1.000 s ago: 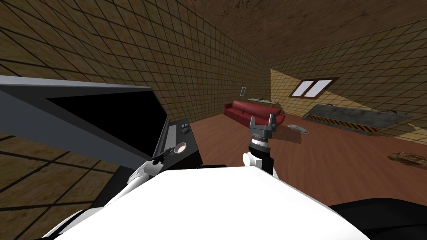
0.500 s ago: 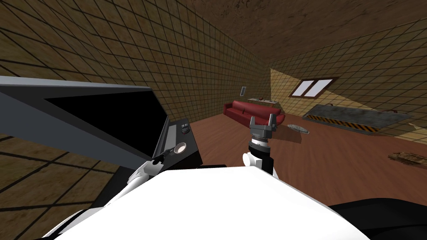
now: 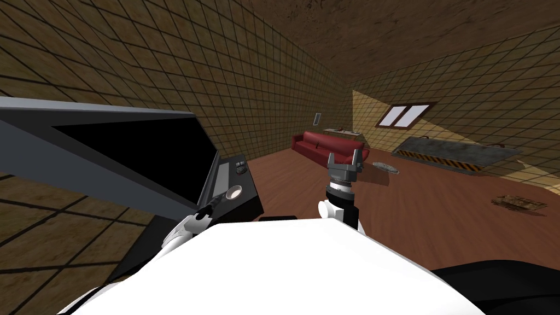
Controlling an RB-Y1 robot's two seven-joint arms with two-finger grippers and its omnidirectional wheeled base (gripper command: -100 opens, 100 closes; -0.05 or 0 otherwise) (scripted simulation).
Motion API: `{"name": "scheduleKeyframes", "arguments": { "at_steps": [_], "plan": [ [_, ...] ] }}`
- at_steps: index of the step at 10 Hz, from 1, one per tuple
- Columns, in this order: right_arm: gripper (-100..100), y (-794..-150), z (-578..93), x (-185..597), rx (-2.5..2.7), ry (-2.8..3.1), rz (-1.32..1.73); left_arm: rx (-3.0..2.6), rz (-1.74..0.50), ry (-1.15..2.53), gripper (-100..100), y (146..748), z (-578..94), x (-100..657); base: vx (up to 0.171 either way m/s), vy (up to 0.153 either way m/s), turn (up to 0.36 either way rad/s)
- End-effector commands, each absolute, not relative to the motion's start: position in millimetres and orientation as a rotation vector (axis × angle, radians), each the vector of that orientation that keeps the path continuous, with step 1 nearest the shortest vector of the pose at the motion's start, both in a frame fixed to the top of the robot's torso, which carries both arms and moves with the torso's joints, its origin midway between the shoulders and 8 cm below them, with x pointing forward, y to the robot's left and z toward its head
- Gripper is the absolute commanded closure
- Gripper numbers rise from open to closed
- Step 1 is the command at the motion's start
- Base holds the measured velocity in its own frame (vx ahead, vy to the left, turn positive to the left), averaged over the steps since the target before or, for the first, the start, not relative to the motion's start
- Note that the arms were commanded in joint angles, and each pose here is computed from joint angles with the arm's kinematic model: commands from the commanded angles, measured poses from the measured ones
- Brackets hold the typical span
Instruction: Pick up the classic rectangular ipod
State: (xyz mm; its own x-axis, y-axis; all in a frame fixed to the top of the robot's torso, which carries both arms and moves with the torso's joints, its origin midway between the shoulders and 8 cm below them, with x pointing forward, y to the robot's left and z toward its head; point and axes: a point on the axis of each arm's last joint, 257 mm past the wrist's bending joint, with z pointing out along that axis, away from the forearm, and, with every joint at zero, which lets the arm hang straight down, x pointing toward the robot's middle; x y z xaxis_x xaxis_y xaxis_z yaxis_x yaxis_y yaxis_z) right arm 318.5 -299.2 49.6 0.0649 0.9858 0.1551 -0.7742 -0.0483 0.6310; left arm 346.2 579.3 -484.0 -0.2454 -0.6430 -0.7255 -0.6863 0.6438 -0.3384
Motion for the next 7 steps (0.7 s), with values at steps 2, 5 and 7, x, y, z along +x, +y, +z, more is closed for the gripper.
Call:
{"name": "scheduleKeyframes", "arguments": {
  "at_steps": [2, 5, 7],
  "plan": [
    [0, -299, 50, 318, 0.671, 0.402, 1.490, -1.059, 0.065, 1.953, -100, 585, -484, 344, -0.103, -0.080, -0.120],
    [0, -299, 50, 318, 0.671, 0.402, 1.490, -1.024, 0.108, 2.023, -100, 578, -495, 341, 0.017, 0.054, -0.021],
    [0, -299, 50, 318, 0.671, 0.402, 1.490, -1.001, 0.137, 2.067, -100, 573, -502, 338, 0.088, 0.088, 0.003]
  ]
}}
